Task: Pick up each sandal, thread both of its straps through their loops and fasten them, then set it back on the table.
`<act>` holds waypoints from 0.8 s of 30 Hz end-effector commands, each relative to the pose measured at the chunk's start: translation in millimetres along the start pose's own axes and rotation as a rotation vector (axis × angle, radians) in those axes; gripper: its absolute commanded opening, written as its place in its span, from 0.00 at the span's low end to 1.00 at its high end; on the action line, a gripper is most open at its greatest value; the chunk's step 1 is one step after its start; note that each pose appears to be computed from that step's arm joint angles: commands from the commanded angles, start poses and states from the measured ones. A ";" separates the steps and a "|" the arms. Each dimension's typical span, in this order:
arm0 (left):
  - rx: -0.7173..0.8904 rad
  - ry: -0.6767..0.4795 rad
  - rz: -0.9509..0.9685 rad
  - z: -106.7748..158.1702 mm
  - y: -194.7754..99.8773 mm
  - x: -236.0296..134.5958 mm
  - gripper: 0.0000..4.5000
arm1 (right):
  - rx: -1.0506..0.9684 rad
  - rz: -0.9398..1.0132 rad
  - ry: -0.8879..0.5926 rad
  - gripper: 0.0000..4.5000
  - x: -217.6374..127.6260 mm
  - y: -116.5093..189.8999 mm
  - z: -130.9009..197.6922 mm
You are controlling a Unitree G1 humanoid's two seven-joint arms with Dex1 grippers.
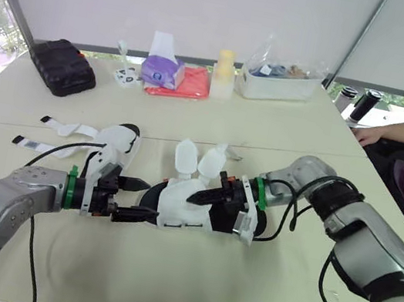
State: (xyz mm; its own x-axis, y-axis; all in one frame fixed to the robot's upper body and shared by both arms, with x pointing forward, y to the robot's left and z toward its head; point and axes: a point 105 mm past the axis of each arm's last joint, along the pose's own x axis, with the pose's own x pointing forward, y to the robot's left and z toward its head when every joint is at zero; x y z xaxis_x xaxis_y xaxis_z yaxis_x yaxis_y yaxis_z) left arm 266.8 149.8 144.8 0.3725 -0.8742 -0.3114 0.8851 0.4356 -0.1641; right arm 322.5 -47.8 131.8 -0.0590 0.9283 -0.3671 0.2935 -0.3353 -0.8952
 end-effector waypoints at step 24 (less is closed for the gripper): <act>0.290 0.087 -0.051 -2.2 37.9 11.3 0.80 | 0.140 -0.028 0.368 1.00 -110.1 13.9 -2.5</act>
State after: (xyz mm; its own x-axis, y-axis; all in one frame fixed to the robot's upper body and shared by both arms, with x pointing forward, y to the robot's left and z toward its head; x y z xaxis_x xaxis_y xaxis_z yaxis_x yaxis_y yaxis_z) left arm 303.1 157.7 131.5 0.3373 -0.8630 -0.3761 0.9353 0.3525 0.0298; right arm 329.2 -150.8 139.7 0.2385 0.9216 -0.3061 0.1227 -0.3413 -0.9319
